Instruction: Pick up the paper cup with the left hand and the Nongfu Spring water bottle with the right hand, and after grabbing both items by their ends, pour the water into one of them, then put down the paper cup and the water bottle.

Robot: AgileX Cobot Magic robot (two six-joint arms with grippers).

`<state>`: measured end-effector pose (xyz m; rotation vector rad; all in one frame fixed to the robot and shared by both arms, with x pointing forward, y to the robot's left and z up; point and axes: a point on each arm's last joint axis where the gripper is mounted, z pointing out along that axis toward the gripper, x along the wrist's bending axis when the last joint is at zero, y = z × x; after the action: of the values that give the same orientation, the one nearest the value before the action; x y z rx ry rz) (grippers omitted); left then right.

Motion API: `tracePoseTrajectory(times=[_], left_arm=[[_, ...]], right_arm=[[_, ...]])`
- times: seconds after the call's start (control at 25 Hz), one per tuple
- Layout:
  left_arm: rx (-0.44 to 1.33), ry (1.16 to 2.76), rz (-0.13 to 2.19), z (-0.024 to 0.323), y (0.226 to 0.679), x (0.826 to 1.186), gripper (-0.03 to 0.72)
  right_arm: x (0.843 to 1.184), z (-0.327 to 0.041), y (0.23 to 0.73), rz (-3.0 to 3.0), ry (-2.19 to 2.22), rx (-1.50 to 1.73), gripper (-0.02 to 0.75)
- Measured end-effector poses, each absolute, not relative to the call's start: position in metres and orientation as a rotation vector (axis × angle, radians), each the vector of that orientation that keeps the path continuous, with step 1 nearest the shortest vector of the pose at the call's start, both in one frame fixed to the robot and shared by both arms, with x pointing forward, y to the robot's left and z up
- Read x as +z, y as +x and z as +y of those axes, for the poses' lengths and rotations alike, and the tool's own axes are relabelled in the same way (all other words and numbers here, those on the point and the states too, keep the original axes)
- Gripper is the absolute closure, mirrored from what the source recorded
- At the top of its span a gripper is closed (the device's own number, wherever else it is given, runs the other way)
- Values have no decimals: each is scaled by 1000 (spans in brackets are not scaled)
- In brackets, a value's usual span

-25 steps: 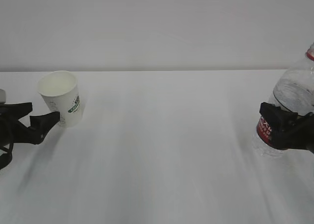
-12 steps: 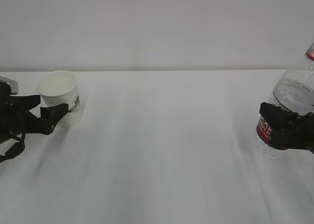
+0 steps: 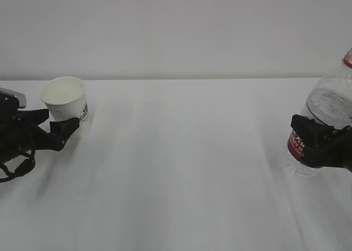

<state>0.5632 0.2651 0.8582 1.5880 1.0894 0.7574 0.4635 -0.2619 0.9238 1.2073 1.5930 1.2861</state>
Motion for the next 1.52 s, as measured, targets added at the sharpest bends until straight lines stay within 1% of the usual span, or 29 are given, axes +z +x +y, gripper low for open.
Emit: tracePoseTrajectory(times=[0.36,0.56,0.96,1.16,1.32,1.44,1.52], left_arm=[[769,1577,1077,265,569,859,5],[753,1582,1084,264,575,850,2],[735,1591,1009,240,590,851,2],[746,1587,1027,239,597,849,4],[752,1580,1040,240,598,849,33],[754,1576,1045,241,598,849,85],[755,1575,1047,241,598,849,103]], right_arm=[[924,-262,463,1595,1206,1287,316],[924,-262,463,1595,1206,1287,316],[924,-262,463,1596,1205,1287,316],[924,-262,463,1596,1205,1287,317],[924,-262,463,1596,1205,1287,317],[924,-262,463,1596,1205,1287,317],[924,-262,463,1596,1205,1287,317]])
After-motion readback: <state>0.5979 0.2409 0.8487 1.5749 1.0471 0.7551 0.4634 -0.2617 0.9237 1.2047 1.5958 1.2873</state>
